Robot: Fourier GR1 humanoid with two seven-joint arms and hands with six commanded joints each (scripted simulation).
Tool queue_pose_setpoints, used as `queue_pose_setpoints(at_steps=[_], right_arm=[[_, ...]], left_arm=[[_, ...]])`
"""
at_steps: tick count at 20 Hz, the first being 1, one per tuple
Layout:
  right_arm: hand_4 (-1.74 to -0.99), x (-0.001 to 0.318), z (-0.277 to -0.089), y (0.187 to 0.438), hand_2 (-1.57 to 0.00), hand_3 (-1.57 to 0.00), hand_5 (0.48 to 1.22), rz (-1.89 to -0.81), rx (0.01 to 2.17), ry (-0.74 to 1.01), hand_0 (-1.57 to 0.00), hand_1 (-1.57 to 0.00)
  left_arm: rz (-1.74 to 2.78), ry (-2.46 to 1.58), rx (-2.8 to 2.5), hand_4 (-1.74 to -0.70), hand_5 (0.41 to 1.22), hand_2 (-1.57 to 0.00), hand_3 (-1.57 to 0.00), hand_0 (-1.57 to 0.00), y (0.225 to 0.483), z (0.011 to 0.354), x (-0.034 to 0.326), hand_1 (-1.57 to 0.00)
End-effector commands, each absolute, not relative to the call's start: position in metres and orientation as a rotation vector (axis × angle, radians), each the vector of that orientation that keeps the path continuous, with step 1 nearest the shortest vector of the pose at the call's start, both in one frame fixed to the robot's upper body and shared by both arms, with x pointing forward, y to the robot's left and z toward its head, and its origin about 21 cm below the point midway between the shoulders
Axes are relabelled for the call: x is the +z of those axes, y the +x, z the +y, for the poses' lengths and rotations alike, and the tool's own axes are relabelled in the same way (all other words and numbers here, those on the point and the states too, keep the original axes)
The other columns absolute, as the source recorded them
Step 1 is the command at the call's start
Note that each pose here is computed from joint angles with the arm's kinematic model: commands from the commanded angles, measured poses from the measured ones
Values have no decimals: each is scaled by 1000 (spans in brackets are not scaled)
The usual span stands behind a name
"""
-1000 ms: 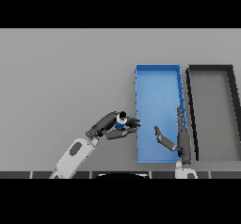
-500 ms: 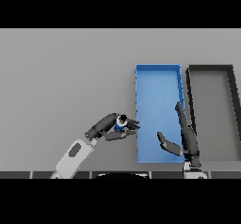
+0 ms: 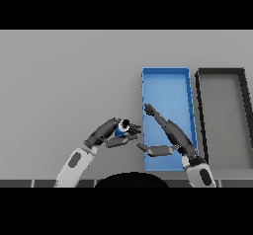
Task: Pick up the blue pipe and place it into the blue bin.
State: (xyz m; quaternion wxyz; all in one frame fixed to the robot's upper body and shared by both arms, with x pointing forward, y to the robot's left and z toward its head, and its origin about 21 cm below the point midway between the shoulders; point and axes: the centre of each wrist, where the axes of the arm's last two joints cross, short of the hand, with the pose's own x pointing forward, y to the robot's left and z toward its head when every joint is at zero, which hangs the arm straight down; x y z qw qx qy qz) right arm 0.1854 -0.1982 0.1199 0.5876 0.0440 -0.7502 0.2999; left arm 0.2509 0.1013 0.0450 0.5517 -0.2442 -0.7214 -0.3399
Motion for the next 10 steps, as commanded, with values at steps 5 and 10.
queue_pose_setpoints(at_steps=[5, 10], right_arm=[[-1220, 132, -167, 200, 1, 1, 525, -1699, 787, 237, 1, 1], [-1192, 153, -144, 217, 1, 1, 514, -1741, 889, 310, 1, 1]], left_arm=[[-1706, -582, -802, -1476, 1221, -1571, -1571, -1571, 253, 104, 47, -1571], [-1687, -624, -808, -1476, 1221, -1571, -1571, -1571, 255, 103, 45, -1571]])
